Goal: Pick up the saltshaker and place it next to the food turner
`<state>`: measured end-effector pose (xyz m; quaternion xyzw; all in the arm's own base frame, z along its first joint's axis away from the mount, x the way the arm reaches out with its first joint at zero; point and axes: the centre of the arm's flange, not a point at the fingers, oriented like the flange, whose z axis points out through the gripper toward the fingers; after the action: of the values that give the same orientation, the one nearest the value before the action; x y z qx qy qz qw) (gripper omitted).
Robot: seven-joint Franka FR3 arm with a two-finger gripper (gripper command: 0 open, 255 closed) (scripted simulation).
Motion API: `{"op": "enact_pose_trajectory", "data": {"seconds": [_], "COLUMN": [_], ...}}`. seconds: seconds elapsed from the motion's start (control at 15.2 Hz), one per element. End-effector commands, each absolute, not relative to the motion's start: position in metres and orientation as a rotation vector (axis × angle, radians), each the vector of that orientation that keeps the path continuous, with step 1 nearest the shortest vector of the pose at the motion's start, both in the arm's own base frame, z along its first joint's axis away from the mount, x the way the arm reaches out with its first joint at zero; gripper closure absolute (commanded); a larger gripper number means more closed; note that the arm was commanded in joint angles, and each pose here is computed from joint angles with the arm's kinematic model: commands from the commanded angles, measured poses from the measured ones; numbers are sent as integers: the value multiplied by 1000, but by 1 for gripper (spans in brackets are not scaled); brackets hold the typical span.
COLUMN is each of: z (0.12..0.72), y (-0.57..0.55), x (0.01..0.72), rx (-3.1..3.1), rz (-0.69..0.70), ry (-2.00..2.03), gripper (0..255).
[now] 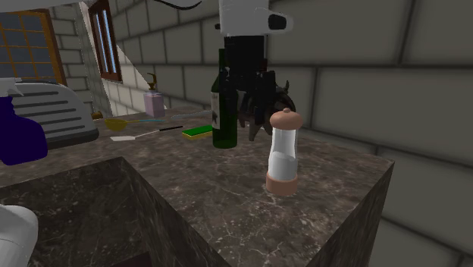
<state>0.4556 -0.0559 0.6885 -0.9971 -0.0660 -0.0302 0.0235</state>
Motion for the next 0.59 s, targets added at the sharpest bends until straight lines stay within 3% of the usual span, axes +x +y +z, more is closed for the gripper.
{"op": "enact_pose_trajectory", "data": {"seconds": [0.0,0.53], "z": [697,718], "y": [-66,-96], "x": [477,546], "rx": [-3094,-3115], "rz": [-95,-102], "ry": [-214,-244], "gripper": [0,0]}}
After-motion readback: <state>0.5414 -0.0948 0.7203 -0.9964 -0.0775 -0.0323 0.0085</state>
